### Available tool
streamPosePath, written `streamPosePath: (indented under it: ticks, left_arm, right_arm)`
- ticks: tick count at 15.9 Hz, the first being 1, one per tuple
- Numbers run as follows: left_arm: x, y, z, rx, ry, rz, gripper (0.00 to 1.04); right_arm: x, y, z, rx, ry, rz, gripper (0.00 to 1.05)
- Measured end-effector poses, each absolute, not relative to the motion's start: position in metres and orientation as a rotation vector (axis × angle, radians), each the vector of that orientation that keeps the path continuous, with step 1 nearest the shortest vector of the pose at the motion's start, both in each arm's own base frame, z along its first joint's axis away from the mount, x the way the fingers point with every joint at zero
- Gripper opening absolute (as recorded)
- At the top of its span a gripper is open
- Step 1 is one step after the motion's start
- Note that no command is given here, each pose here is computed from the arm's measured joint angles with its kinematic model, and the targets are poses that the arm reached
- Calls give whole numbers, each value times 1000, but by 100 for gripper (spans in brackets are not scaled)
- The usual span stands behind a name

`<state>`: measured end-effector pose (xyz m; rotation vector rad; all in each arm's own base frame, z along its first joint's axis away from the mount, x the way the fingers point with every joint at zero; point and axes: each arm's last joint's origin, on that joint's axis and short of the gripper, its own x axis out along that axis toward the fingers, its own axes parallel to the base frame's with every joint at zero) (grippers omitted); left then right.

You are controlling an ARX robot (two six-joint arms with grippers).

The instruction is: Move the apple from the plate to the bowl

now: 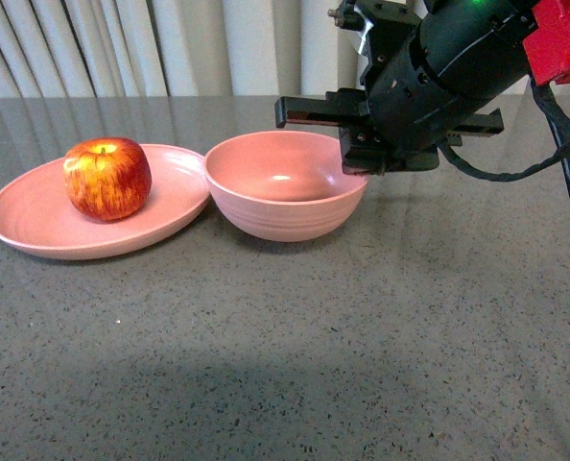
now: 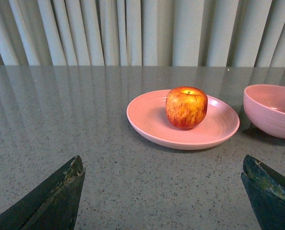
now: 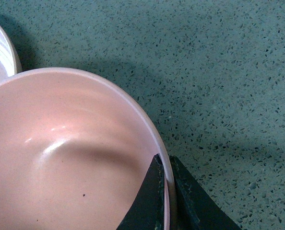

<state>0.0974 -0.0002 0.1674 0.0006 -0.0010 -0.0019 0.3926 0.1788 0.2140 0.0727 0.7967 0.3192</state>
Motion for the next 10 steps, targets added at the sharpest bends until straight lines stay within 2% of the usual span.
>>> streamPosePath:
  ticks: [8,9,10]
  left_arm:
    - [97,0,167,1,-1,-2,98]
    - [97,0,167,1,-1,-2,98]
    - [97,0,167,1,-1,-2,98]
  right_arm:
    - [396,183,211,70,805,307,3]
    - [396,183,211,72,806,308,8]
    - [396,183,213,83,807,311,37]
